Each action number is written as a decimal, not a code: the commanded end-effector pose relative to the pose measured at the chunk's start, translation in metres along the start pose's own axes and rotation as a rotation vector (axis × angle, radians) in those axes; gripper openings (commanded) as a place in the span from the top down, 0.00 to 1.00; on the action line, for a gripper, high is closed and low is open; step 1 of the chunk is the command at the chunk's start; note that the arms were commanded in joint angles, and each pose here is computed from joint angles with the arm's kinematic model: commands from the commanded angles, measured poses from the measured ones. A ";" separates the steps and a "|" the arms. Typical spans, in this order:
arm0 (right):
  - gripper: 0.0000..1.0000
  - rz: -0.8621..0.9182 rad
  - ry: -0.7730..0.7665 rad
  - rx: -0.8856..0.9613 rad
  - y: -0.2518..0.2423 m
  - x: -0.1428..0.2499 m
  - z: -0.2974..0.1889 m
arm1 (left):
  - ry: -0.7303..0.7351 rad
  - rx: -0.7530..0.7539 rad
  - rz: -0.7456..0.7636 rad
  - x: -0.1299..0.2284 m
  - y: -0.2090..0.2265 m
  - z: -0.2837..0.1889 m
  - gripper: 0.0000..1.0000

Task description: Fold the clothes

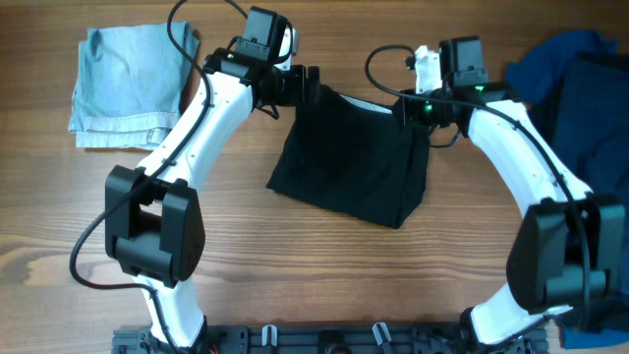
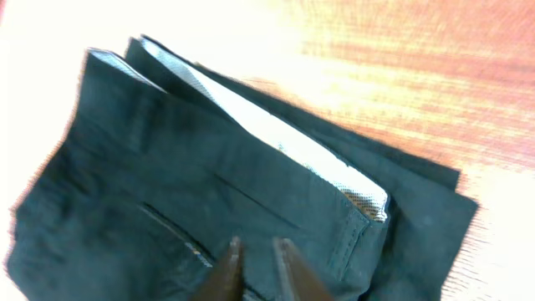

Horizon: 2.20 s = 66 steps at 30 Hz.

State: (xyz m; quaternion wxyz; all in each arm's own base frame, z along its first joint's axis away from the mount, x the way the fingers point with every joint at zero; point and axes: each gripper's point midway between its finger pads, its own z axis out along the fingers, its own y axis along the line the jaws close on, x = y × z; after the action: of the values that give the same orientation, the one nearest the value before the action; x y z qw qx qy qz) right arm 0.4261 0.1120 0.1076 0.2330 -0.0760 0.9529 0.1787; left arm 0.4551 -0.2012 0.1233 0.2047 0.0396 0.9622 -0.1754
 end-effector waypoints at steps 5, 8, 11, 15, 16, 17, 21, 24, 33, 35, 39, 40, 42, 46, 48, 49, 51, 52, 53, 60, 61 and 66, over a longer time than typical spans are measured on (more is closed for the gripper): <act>0.96 0.149 0.076 0.267 -0.054 0.021 0.017 | 0.033 -0.037 0.035 0.007 0.011 0.023 0.58; 0.96 0.161 0.132 0.291 -0.063 0.035 0.031 | 0.058 -0.045 0.029 0.012 0.017 0.040 0.58; 0.96 0.169 0.169 0.297 -0.069 0.045 0.044 | 0.051 -0.043 0.030 0.011 0.020 0.056 0.51; 0.96 0.180 0.225 0.326 -0.082 0.062 0.066 | 0.039 -0.040 0.032 0.009 0.022 0.069 0.44; 0.96 0.182 0.246 0.339 -0.086 0.068 0.072 | 0.040 -0.040 0.032 0.009 0.022 0.071 0.44; 0.96 0.183 0.261 0.344 -0.088 0.073 0.077 | 0.041 -0.040 0.032 0.009 0.023 0.073 0.44; 0.96 0.196 0.316 0.350 -0.097 0.091 0.095 | 0.047 -0.077 0.030 0.012 0.032 0.084 0.43; 0.96 0.198 0.330 0.351 -0.099 0.097 0.101 | 0.063 -0.098 0.027 0.017 0.039 0.093 0.43; 0.96 0.199 0.327 0.340 -0.097 0.096 0.102 | 0.071 -0.155 0.026 0.023 0.054 0.109 0.43; 0.96 0.191 0.311 0.337 -0.098 0.092 0.103 | 0.056 -0.159 0.028 0.019 0.054 0.110 0.43; 0.95 0.134 0.265 0.330 -0.096 0.072 0.097 | -0.051 -0.126 0.044 -0.018 0.035 0.079 0.43; 0.96 0.133 0.243 0.328 -0.094 0.062 0.090 | -0.110 -0.120 0.051 -0.037 0.026 0.058 0.37; 0.96 0.127 0.189 0.324 -0.086 0.039 0.069 | -0.235 -0.114 0.056 -0.070 0.010 0.009 0.28; 0.96 0.138 0.092 0.299 -0.063 0.009 0.016 | -0.369 -0.071 0.067 -0.093 -0.013 -0.066 0.19; 0.96 0.137 0.081 0.242 -0.043 0.008 -0.011 | -0.368 -0.070 0.058 -0.086 -0.017 -0.092 0.17; 0.95 0.141 0.090 0.196 -0.029 0.012 -0.029 | -0.350 -0.074 0.044 -0.079 -0.016 -0.101 0.16; 0.95 0.154 0.127 0.130 -0.010 0.025 -0.051 | -0.292 -0.090 0.009 -0.061 -0.012 -0.111 0.18; 0.95 0.163 0.153 0.098 0.000 0.033 -0.061 | -0.253 -0.103 0.000 -0.051 -0.008 -0.111 0.19; 0.95 0.171 0.177 0.079 0.006 0.041 -0.070 | -0.208 -0.119 -0.010 -0.040 -0.004 -0.109 0.22; 0.96 0.216 0.315 0.086 0.005 0.089 -0.070 | 0.075 -0.214 -0.097 0.027 0.030 -0.060 0.46; 0.96 0.223 0.326 0.082 0.004 0.096 -0.065 | 0.104 -0.216 -0.101 0.034 0.033 -0.050 0.46; 0.96 0.267 0.343 0.070 -0.005 0.127 -0.032 | 0.237 -0.225 -0.122 0.066 0.047 -0.004 0.49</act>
State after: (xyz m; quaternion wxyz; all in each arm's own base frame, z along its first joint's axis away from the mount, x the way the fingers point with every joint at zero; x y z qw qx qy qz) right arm 0.3162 0.0845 0.1037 0.0750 0.0075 0.9864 0.1457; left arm 0.4077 -0.1557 0.1230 0.1301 -0.0090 0.9886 -0.0748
